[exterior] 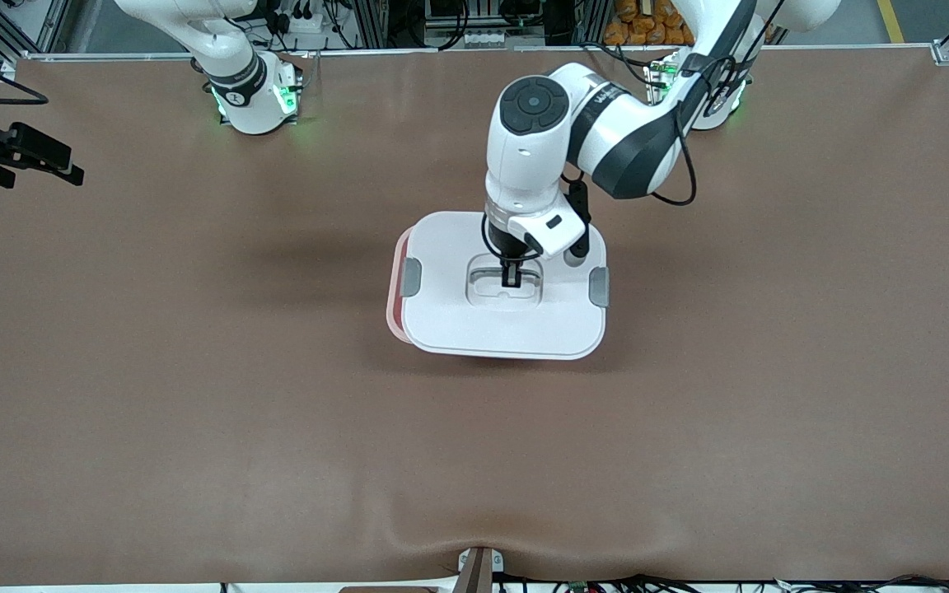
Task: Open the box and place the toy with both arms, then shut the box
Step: 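Move the lid over the box with the left gripper, then lower and press the lid onto the box with the left gripper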
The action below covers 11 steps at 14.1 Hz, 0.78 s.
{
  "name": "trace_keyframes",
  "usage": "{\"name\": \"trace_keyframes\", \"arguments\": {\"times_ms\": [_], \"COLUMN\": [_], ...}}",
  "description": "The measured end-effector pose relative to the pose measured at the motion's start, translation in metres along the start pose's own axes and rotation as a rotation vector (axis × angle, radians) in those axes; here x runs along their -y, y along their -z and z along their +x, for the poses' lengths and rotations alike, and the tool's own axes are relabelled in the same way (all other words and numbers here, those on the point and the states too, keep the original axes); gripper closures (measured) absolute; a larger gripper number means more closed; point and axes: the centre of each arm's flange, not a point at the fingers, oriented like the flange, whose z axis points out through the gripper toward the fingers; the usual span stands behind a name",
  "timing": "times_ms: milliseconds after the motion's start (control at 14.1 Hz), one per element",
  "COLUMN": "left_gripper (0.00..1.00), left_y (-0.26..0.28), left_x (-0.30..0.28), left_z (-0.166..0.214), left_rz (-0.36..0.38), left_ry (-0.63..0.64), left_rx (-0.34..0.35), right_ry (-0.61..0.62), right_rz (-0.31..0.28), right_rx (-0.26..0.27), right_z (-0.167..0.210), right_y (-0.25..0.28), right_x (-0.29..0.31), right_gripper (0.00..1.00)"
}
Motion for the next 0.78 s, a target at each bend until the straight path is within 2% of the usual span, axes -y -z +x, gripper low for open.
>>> {"name": "trace_keyframes", "arguments": {"times_ms": [213,427,782], "left_gripper": [0.93,0.93,0.93], "left_y": [-0.009,-0.028,-0.036], "left_x": [0.015,0.031,0.034], "left_z": [-0.014,-0.026,-0.026], "left_rz": [-0.001,-0.020,-0.032], "left_ry": [-0.013,-0.023,-0.035], "left_rx": [0.006,0.009,-0.010], "right_ry": [-0.009,-0.015,-0.010], "right_rz": [-0.002,-0.018,-0.042], "right_rx": [-0.005,-0.032,-0.036], "right_z": [0.000,-0.001,-0.001], "right_y": [0.001,0.012,0.013], "right_x": [-0.003,-0.006,-0.003], "right_gripper": [0.00,0.00,0.00]}}
